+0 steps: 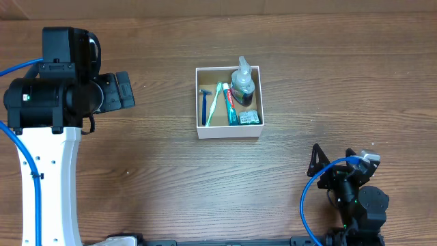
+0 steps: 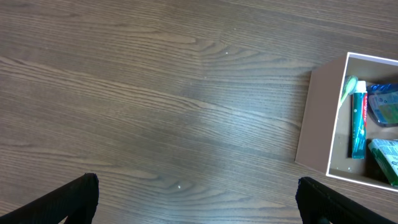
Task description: Pack container
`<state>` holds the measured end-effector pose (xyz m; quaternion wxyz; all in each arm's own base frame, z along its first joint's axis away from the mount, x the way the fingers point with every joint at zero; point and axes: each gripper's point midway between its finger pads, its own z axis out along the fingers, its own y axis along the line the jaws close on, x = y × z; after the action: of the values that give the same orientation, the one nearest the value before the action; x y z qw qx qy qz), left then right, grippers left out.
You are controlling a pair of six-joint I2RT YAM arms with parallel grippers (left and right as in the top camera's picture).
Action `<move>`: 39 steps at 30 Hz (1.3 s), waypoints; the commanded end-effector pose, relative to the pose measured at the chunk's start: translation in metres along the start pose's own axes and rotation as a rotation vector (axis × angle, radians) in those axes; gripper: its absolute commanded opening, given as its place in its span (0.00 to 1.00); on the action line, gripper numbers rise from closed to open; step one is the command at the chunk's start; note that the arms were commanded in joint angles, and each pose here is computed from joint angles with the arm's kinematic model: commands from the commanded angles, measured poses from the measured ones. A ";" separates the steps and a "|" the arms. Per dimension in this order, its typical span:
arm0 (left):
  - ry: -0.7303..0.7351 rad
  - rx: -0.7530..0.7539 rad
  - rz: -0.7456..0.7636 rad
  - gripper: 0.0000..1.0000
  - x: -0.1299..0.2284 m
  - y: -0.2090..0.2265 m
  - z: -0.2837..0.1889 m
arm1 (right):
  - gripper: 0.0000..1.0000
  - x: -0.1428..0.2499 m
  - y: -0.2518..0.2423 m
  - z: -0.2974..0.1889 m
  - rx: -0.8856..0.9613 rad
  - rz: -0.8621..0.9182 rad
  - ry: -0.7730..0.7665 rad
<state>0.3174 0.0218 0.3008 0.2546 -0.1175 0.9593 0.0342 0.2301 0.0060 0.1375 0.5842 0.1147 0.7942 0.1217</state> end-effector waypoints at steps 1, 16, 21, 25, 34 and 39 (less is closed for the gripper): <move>-0.017 -0.010 -0.018 1.00 -0.004 0.003 -0.003 | 1.00 -0.001 0.002 0.000 -0.013 -0.007 -0.010; -0.017 -0.010 -0.018 1.00 -0.004 0.003 -0.003 | 1.00 0.008 -0.001 0.000 -0.001 -0.002 0.026; -0.027 -0.005 -0.014 1.00 -0.004 0.001 -0.007 | 1.00 0.008 -0.001 0.000 -0.001 -0.002 0.026; -0.072 0.012 -0.009 1.00 -0.002 -0.001 -0.023 | 1.00 0.008 -0.001 0.000 -0.001 -0.002 0.026; -0.369 0.044 -0.023 1.00 0.005 0.016 -0.074 | 1.00 0.008 -0.001 0.000 -0.001 -0.002 0.026; -0.469 0.125 0.046 1.00 0.036 0.004 -0.026 | 1.00 0.008 -0.001 0.000 -0.001 -0.002 0.026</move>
<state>0.2716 0.0241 0.3662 0.4899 -0.1159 0.8640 0.0144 0.2281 0.0060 0.1311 0.5739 0.1167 0.8015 0.1206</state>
